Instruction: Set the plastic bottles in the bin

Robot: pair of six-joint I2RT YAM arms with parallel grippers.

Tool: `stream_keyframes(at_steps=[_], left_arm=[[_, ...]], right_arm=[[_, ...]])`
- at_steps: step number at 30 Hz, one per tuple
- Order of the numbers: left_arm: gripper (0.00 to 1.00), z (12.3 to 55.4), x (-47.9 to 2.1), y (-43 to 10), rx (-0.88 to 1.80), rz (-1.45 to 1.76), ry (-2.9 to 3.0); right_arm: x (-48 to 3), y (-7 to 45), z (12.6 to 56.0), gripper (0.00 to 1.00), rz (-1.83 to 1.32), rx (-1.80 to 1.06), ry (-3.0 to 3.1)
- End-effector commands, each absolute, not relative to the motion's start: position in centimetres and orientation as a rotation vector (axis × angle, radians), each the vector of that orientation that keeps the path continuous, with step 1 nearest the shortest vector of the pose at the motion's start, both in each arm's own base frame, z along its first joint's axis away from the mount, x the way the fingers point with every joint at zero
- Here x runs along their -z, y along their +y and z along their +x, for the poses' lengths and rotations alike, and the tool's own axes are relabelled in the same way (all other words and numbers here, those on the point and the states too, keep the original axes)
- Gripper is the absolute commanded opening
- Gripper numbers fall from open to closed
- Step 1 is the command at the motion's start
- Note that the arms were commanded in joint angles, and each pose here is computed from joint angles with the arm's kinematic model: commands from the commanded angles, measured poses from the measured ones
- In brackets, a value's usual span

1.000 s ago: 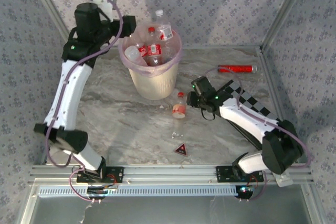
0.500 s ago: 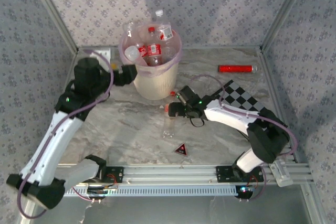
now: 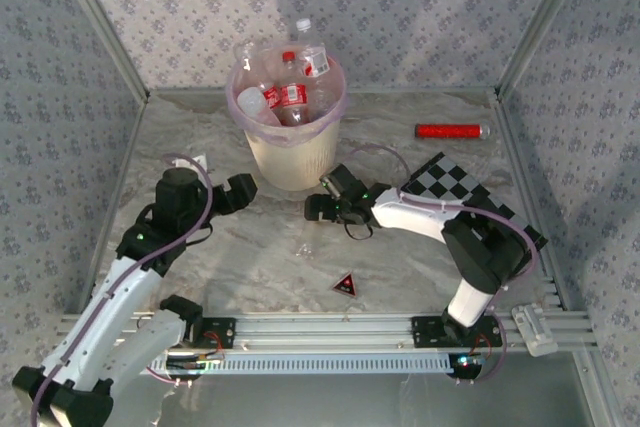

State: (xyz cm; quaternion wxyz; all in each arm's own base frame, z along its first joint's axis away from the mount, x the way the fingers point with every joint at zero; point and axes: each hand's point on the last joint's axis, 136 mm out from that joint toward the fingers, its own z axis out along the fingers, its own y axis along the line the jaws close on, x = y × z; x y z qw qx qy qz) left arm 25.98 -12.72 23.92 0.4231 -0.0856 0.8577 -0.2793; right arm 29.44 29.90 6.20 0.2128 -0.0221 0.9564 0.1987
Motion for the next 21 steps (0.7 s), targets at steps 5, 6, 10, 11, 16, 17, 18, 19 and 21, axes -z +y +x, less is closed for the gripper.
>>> stream_keyframes(at_steps=[5,6,10,11,16,17,18,19,21], left_arm=[[0.91,26.6,-25.8,-13.6,0.767,-0.221,2.083],[0.91,26.6,-25.9,-13.7,0.766,-0.219,2.084],[0.91,26.5,-26.5,-13.5,0.762,-0.215,2.074],[0.91,26.5,-26.8,-13.6,0.764,-0.212,2.07],[0.91,26.2,-29.6,-14.2,0.82,-0.174,2.028],[0.91,26.1,-30.6,-14.4,0.841,-0.161,2.014],[0.91,25.9,-31.6,-14.6,0.862,-0.151,1.999],[0.91,25.6,-32.8,-14.8,0.89,-0.138,1.978],[0.91,25.2,-34.9,-15.1,0.932,-0.116,1.936]], right_arm=[[-5.7,30.1,29.2,0.78,-0.042,-0.551,2.672],[-5.8,30.0,29.3,0.76,-0.041,-0.549,2.669],[-7.0,29.1,29.2,0.67,-0.046,-0.522,2.646],[-7.5,28.7,29.1,0.64,-0.052,-0.512,2.633],[-9.6,26.2,29.0,0.57,-0.023,-0.459,2.576],[-10.0,25.8,28.8,0.57,-0.026,-0.467,2.569],[-10.6,25.3,28.6,0.57,-0.029,-0.467,2.559],[-11.2,24.6,28.2,0.56,-0.04,-0.456,2.551],[-12.6,22.9,27.5,0.54,-0.052,-0.431,2.528]])
